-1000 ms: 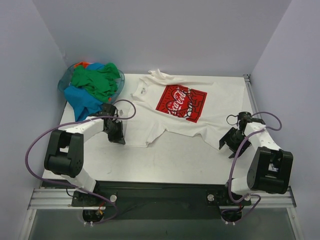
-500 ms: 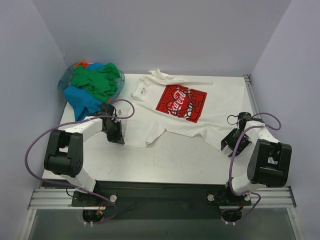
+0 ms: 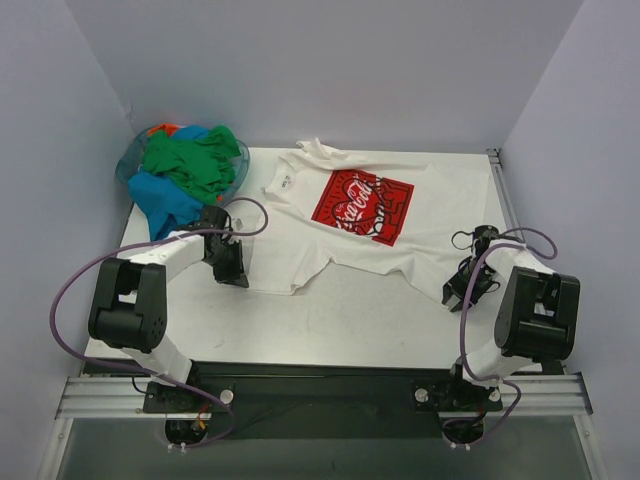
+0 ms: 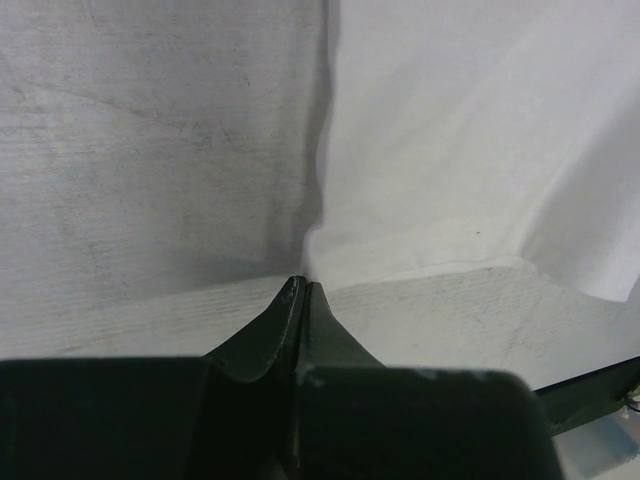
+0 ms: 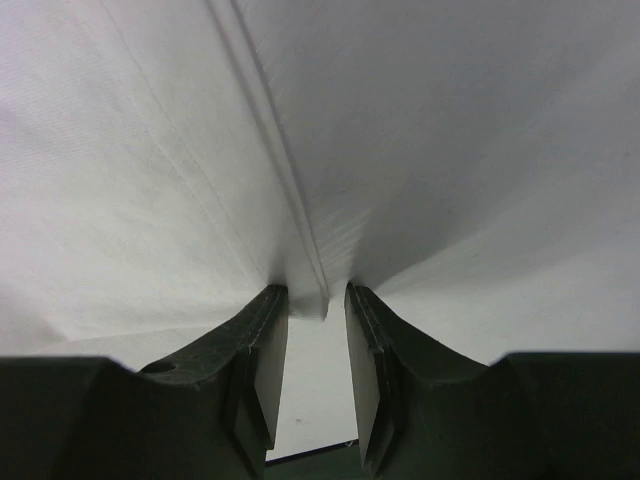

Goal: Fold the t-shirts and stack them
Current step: Grap the side of the flattened tshirt closest away from the robot with both arms

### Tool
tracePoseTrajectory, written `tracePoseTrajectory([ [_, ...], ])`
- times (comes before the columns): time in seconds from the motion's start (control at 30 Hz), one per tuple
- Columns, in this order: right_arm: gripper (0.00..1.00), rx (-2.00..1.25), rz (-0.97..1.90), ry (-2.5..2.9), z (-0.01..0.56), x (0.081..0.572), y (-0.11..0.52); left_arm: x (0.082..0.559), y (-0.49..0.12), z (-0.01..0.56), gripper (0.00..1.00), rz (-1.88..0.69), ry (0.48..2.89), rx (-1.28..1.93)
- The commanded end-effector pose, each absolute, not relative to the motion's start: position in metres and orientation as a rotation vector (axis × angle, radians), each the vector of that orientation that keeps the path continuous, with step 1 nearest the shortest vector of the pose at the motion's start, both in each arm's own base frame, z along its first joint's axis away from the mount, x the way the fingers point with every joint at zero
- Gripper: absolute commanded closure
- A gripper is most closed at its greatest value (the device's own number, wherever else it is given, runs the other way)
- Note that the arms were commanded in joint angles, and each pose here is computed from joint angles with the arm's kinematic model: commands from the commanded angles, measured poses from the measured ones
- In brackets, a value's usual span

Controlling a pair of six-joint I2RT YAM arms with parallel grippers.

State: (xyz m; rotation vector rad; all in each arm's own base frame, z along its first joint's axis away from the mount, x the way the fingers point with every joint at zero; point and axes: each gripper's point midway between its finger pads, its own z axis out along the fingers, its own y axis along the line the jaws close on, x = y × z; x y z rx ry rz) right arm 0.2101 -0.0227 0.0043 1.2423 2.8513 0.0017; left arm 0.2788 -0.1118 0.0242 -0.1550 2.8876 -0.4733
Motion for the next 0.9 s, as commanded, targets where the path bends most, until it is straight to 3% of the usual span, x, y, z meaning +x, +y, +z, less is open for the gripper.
tracePoseTrajectory([
  [0.0,0.72,1.272,-0.023,2.900,0.000,0.198,-0.021,0.292,-0.114,0.035,1.00,-0.503,2.855,-0.157],
  [0.23,0.99,1.227,0.034,2.940,0.002,0.201,-0.016,0.297,-0.110,0.049,1.00,-0.495,2.841,-0.159],
  [0.5,1.00,1.236,0.055,2.970,0.029,0.179,-0.008,0.286,-0.108,0.074,1.00,-0.521,2.818,-0.224],
  [0.87,1.00,1.225,0.026,3.002,0.052,0.141,0.001,0.232,-0.103,0.108,1.00,-0.561,2.767,-0.412],
])
